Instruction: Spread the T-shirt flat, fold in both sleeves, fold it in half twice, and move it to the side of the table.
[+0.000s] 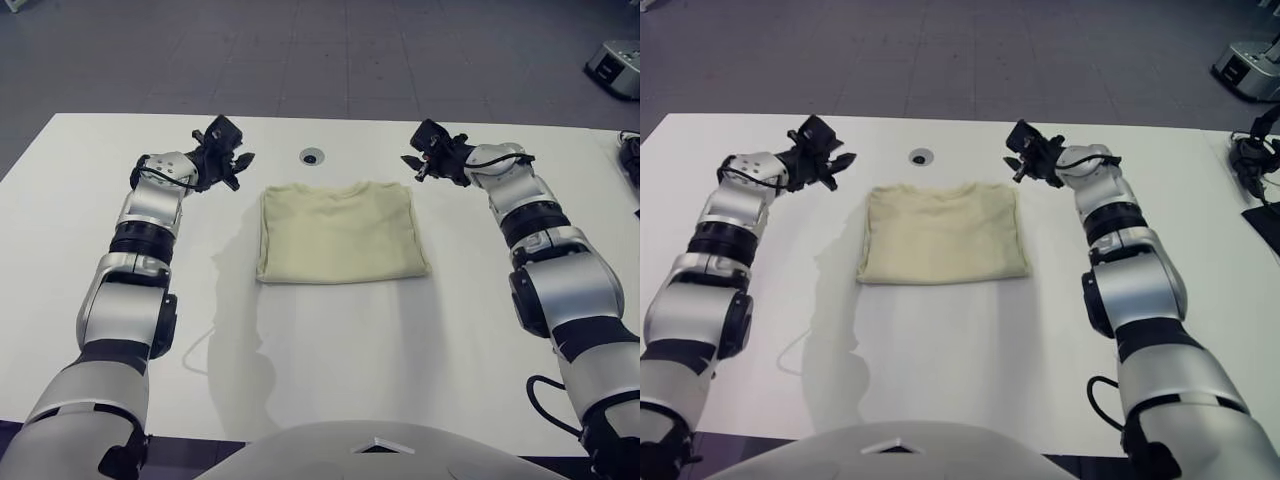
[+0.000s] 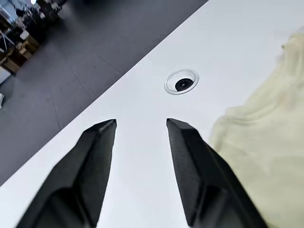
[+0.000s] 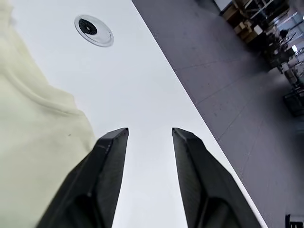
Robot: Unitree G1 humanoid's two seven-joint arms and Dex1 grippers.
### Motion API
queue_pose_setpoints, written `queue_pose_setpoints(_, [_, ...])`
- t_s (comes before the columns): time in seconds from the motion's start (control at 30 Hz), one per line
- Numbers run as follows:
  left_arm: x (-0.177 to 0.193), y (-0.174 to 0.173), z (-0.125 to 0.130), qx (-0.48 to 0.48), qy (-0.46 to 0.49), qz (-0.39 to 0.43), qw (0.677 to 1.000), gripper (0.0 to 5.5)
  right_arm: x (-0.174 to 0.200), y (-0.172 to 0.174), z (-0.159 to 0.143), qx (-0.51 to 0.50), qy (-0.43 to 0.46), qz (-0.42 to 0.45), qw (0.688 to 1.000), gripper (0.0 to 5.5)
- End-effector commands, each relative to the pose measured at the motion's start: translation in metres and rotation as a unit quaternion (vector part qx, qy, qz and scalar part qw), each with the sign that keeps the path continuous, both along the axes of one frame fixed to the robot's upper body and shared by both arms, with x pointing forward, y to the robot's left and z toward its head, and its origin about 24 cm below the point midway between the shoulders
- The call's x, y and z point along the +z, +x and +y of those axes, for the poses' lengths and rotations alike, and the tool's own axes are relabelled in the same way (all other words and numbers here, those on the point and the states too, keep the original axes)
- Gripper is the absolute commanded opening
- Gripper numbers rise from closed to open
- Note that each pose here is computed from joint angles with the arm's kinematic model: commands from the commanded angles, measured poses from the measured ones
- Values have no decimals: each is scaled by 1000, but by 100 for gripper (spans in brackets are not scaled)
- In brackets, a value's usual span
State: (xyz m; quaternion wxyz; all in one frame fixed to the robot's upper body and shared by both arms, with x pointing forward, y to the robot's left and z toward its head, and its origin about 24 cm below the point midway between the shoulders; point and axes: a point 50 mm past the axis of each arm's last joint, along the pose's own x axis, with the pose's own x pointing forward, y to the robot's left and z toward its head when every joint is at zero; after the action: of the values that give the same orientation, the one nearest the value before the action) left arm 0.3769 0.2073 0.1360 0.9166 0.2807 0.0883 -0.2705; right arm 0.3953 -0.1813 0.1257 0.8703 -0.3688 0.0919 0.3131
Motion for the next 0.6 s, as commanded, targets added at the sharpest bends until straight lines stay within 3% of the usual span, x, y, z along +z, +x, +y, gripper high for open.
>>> queue_pose_setpoints(0.03, [-9, -35, -9, -60, 47, 16, 997, 258, -3, -10, 2, 44, -24, -27, 998, 246])
queue_pose_setpoints(0.27, [-25, -99, -44, -187, 150, 57, 969, 379, -19, -23, -8, 97, -126, -27, 987, 362])
queue_pose_setpoints(0.5, [-50, -106, -38, -212, 264, 107, 935, 509, -31, -33, -8, 146, -168, -21, 975, 487])
queue_pose_setpoints(0.6, [-49, -100, -36, -210, 275, 105, 932, 540, -36, -36, -6, 160, -177, -17, 971, 538])
